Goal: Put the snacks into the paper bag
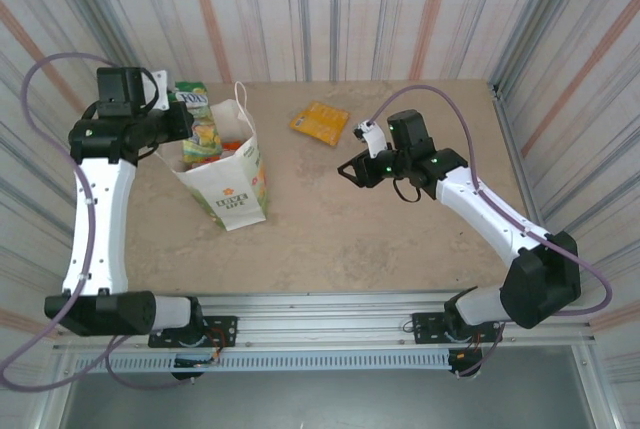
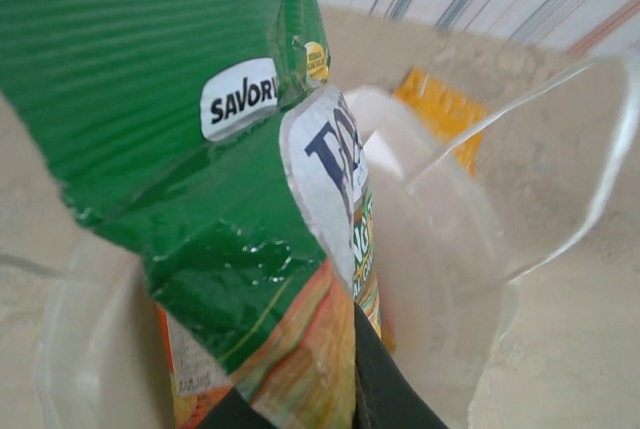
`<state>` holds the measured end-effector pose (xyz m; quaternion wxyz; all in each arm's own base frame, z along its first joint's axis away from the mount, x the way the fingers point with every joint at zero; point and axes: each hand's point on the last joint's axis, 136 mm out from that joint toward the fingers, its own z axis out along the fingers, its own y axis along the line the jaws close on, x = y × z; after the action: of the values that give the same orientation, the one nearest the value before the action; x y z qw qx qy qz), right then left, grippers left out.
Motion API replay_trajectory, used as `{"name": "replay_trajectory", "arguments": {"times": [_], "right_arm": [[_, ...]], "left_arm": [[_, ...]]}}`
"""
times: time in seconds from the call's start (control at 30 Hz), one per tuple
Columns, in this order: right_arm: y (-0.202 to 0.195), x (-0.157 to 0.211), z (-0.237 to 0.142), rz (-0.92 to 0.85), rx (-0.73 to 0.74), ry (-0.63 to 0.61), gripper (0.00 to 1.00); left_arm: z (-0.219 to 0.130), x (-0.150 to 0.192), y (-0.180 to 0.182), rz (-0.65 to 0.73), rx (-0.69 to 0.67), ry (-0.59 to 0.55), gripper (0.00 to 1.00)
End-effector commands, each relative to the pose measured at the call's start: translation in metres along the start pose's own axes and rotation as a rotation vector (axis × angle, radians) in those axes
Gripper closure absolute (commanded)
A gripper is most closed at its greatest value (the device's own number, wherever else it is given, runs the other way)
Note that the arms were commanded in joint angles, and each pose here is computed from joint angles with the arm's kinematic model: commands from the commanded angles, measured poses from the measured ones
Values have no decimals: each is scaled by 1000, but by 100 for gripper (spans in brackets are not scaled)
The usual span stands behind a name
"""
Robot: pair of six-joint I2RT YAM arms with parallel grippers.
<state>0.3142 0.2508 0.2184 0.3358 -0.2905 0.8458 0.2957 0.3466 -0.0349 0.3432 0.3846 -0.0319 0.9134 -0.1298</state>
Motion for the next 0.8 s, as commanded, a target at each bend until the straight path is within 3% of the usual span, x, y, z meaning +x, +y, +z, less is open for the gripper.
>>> {"name": "replay_trajectory", "arguments": {"times": [0.0, 0.27, 0.77], "right_arm": [[3, -1, -2, 30, -2, 17, 46], [2, 2, 2, 39, -3, 36, 46], [-4, 9, 8, 50, 19, 68, 45]], "left_arm": [[-15, 8, -4, -19, 17, 46, 93], [-14, 36, -14, -66, 71, 219, 94], [45, 21, -17, -90, 156, 250, 94]]}}
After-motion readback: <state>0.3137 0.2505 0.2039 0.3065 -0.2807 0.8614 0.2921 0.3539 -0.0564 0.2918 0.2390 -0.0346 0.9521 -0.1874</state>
